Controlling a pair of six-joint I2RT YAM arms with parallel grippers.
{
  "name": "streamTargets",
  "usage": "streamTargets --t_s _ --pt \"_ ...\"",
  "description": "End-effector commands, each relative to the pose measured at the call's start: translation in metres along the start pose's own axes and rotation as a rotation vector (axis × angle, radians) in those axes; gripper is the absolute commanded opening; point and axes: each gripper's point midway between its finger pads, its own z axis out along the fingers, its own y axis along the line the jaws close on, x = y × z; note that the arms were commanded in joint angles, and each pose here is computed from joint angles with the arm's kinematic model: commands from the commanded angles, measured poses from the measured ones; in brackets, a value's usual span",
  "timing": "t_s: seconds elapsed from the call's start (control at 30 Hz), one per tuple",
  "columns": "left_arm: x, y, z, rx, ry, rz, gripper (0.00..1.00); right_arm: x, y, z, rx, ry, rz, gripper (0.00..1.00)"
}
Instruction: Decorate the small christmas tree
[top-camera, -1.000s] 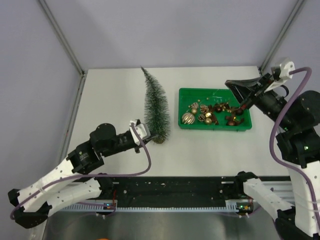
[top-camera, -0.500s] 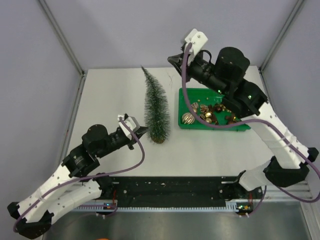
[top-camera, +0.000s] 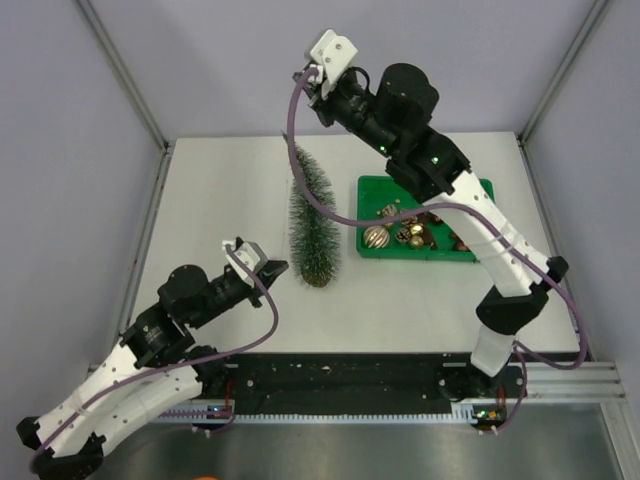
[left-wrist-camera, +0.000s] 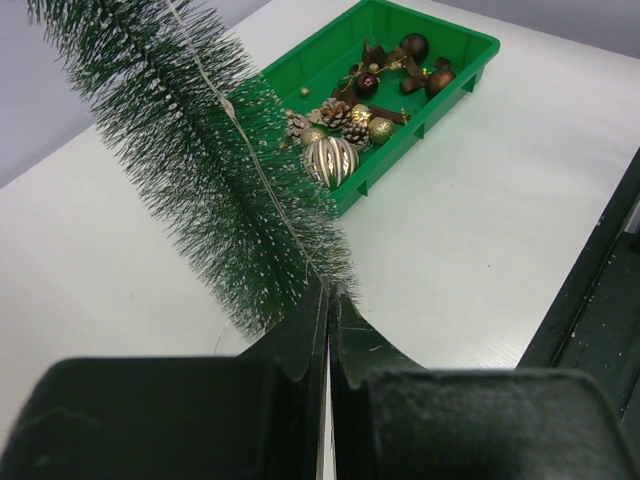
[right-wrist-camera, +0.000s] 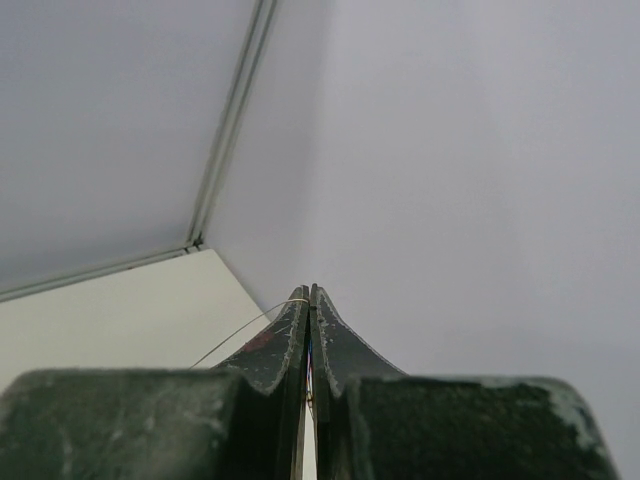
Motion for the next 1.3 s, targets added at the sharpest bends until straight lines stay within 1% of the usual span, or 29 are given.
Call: streamTargets --t_s 0.0,0.07,0.27,0.33,0.5,0.77,0.87,0.9,1.1,1.27 --pt "0.002 0.014 0.0 -0.086 -0.021 -0.039 0.0 -0.026 -0.006 0.022 0.036 -0.116 -0.065 0.0" --pt "0.004 0.022 -0.001 -0.136 -0.021 -0.051 0.0 -0.022 -0.006 0.03 0.055 -0.121 -0.092 0.0" --pt "0.01 0.032 -0.005 -0.192 -0.02 -0.053 0.0 0.005 0.0 0.058 0.077 -0.119 -0.168 0.0" --pt "0.011 0.036 -0.006 -0.212 -0.027 -0.06 0.0 0.012 -0.003 0.066 0.112 -0.118 -0.191 0.0" --pt "0.018 0.044 -0.008 -0.261 -0.03 -0.072 0.0 0.027 0.0 0.086 0.13 -0.141 -0.203 0.0" --pt "0.024 0.057 -0.009 -0.331 -0.03 -0.063 0.0 0.056 -0.012 0.104 0.154 -0.149 -0.09 0.0" --pt "0.024 0.067 -0.009 -0.388 -0.037 -0.072 0.0 0.071 -0.02 0.109 0.171 -0.14 -0.07 0.0" --pt "0.026 0.069 -0.007 -0.397 -0.036 -0.071 0.0 0.075 -0.017 0.113 0.149 -0.147 -0.061 0.0" --pt "0.043 0.077 0.003 -0.438 -0.002 -0.072 0.0 0.111 -0.03 0.122 0.162 -0.116 -0.011 0.0" --pt "0.052 0.093 0.014 -0.504 0.009 -0.074 0.0 0.142 -0.039 0.126 0.165 -0.08 0.04 0.0"
